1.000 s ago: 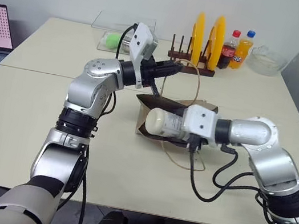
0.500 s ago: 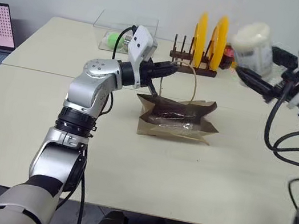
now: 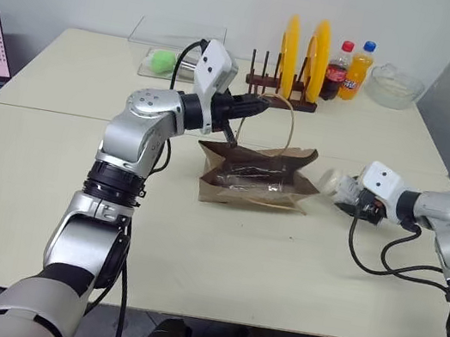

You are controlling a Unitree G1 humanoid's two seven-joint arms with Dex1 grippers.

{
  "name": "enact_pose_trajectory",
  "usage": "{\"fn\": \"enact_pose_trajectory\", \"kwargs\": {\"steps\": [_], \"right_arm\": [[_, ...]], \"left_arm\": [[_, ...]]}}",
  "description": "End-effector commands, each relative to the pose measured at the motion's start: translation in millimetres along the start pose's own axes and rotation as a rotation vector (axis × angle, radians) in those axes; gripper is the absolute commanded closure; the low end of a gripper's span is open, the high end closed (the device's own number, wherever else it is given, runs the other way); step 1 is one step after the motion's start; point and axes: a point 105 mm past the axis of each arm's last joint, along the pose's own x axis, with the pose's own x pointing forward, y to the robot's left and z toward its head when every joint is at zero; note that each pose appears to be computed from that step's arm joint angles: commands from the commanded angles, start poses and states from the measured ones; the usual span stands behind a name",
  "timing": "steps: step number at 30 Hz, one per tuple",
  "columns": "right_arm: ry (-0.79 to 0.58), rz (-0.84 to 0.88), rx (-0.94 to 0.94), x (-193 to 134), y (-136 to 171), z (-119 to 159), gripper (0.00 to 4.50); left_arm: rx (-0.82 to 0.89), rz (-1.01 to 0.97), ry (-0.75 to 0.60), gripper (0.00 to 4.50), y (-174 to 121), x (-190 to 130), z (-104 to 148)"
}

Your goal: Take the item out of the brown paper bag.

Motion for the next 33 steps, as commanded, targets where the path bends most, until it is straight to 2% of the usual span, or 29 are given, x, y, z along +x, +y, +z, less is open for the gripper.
{"fn": "enact_pose_trajectory", "kwargs": {"steps": [1, 2, 3, 5, 6, 10, 18, 21, 24, 28, 33], "right_arm": [[0.017, 0.012, -0.053, -2.9, -6.2, 3.4, 1.44], [0.021, 0.027, -0.049, -0.7, -4.3, 2.2, 1.44], [0.023, 0.039, -0.046, 0.7, -3.0, 1.4, 0.72], [0.018, 0.056, -0.032, 1.9, -0.9, 1.2, 0.13], [0.015, 0.062, -0.032, 0.9, -0.2, 1.7, 0.06], [-0.013, 0.046, -0.01, -8.3, -4.3, 7.7, 0.06], [-0.14, -0.067, -0.024, -77.1, -12.5, 38.8, 0.06], [-0.278, -0.076, 0.046, -98.8, 7.0, 58.9, 0.06], [-0.363, -0.049, 0.129, -99.1, 42.2, 72.6, 0.06], [-0.485, -0.05, 0.225, -76.8, 83.8, 95.6, 0.0], [-0.591, -0.184, 0.296, -56.1, 83.6, 121.1, 0.0]], "left_arm": [[0.06, 0.001, -0.051, 4.5, 0.1, -2.8, 19.4], [0.06, -0.003, -0.05, 4.5, -0.4, -2.6, 19.5], [0.06, -0.006, -0.049, 4.5, -0.8, -2.5, 19.5], [0.061, -0.014, -0.049, 4.5, -1.8, -2.4, 19.9], [0.062, -0.016, -0.05, 4.5, -2.3, -2.7, 20.0], [0.058, -0.016, -0.051, 4.5, -2.2, -3.4, 19.6], [0.057, 0.004, -0.049, 4.5, 4.6, -0.5, 20.1], [0.057, 0.004, -0.049, 4.5, 8.4, 1.9, 19.6], [0.057, 0.008, -0.025, 4.5, 14.2, 4.0, 15.2], [0.079, 0.016, 0.027, 3.59, 24.1, 6.2, 8.1], [0.149, 0.04, 0.082, 2.02, 40.9, -0.4, 8.1]]}}
